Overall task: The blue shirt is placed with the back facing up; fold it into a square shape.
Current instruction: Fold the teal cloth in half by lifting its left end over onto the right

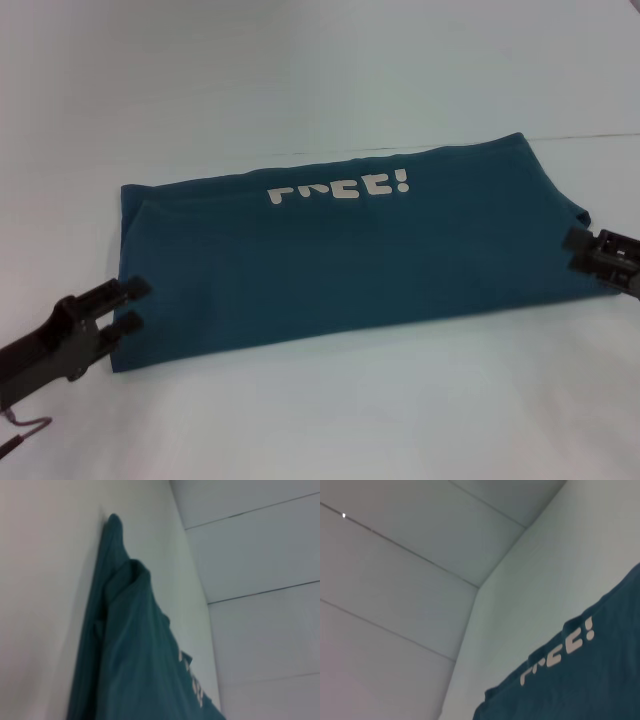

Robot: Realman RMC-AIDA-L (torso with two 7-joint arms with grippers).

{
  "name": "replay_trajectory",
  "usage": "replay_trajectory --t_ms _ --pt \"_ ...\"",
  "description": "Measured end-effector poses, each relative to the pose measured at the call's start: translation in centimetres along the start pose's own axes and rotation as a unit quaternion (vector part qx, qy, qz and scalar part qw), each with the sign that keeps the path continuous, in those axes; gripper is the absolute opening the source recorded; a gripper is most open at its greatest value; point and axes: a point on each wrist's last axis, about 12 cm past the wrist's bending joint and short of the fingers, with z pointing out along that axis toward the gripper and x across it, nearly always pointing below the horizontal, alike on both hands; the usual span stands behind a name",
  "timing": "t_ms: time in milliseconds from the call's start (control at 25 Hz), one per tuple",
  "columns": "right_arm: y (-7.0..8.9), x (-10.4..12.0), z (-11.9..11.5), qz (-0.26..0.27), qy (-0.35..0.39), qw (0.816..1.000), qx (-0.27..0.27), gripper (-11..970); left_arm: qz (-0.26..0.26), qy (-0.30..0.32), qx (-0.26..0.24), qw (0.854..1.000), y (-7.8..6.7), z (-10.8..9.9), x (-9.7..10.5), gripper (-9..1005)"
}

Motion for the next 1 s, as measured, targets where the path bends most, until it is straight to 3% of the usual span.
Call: replay_trajectory --t_ms 240,440,1000 --pt "0.0 0.0 0.0 -0.005 -0.001 1.000 0.002 655 -0.009 0.008 -0.006 1.000 0.2 -0.1 0.2 552" --pt "-0.1 -0.1 -0.1 -0.006 -0.002 1.000 0.004 654 -0.042 0.006 -0.012 0.999 0.4 -0.2 0.2 754" --pt "-0.1 -0.4 -0.5 -0.011 -0.002 1.000 0.006 654 -0.139 -0.013 -0.022 0.990 1.5 -1.8 0.7 765"
